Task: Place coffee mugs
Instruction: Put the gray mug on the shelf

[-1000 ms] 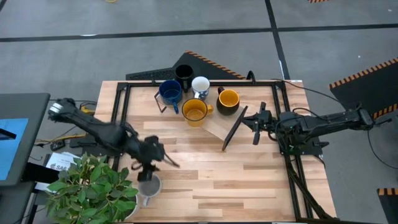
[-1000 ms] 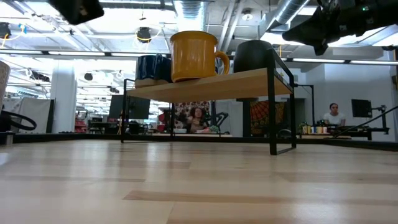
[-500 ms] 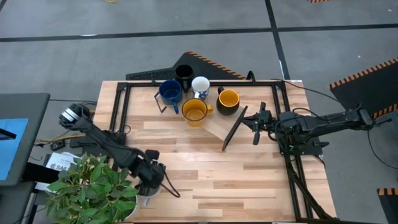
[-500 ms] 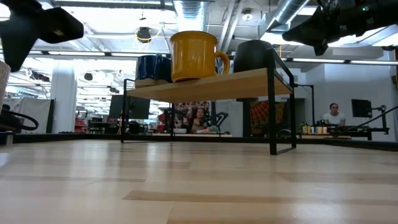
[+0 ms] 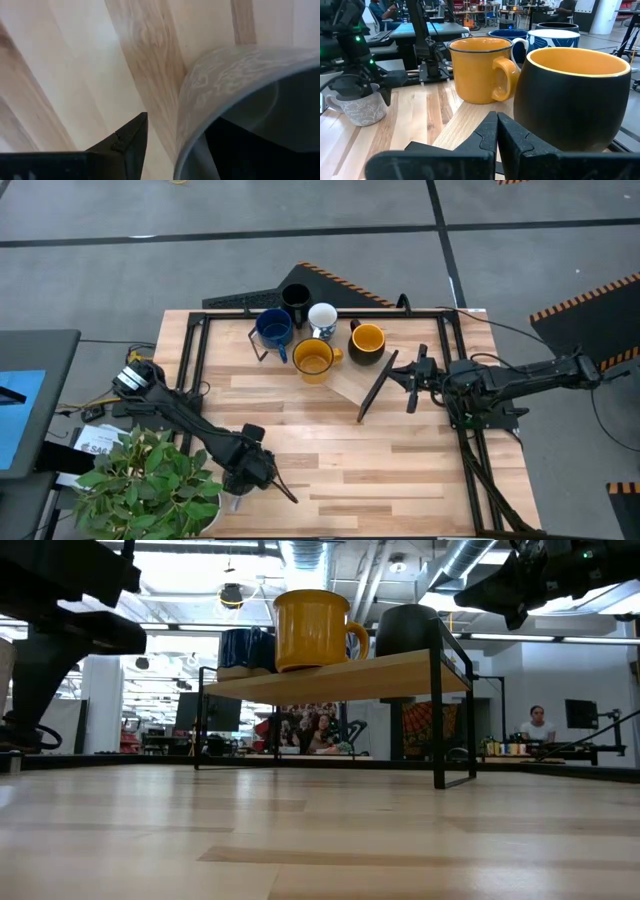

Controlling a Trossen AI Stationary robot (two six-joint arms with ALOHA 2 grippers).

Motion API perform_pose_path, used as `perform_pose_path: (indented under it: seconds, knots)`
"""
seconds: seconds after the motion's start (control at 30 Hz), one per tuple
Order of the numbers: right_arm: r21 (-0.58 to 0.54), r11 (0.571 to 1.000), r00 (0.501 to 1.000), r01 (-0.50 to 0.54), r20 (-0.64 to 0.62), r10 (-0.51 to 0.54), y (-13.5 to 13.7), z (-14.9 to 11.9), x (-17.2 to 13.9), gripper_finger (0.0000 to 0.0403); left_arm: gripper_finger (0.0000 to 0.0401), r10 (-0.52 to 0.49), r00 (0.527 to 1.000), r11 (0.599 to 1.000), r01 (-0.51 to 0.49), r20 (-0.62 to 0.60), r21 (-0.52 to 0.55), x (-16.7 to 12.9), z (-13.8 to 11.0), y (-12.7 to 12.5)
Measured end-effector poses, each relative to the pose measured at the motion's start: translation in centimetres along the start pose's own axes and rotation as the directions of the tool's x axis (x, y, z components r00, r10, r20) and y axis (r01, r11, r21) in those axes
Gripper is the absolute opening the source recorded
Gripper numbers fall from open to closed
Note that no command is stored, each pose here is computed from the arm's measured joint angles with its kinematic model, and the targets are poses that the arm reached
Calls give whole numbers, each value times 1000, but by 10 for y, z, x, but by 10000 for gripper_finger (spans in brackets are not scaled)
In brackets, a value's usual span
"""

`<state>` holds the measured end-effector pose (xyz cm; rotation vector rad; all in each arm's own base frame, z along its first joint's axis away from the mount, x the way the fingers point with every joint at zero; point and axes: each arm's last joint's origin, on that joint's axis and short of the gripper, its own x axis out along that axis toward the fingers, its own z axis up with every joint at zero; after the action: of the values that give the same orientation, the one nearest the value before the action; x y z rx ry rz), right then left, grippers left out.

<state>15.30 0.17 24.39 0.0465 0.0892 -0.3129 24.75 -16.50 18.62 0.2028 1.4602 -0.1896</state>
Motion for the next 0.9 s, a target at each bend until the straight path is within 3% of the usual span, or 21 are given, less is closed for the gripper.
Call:
perform_pose_path:
  seconds: [0.23,0.47,0.57,0.67,0.9]
  knots:
    - [8,1000,1000,0,0,0,0,0,0,35,154,33,999,998,-33,-3,45,4,3,9]
    - [8,1000,1000,0,-3,0,0,0,0,35,27,69,998,993,-68,-2,98,4,7,24]
    - [7,1000,1000,0,-6,0,0,-1,0,35,10,36,999,996,-35,-9,79,-1,7,33]
    - [6,1000,1000,0,-8,0,0,-1,0,35,6,38,999,998,-38,13,59,-22,9,44]
    - [6,1000,1000,0,-7,0,0,-1,0,35,3,116,952,993,-105,283,-55,-111,36,73]
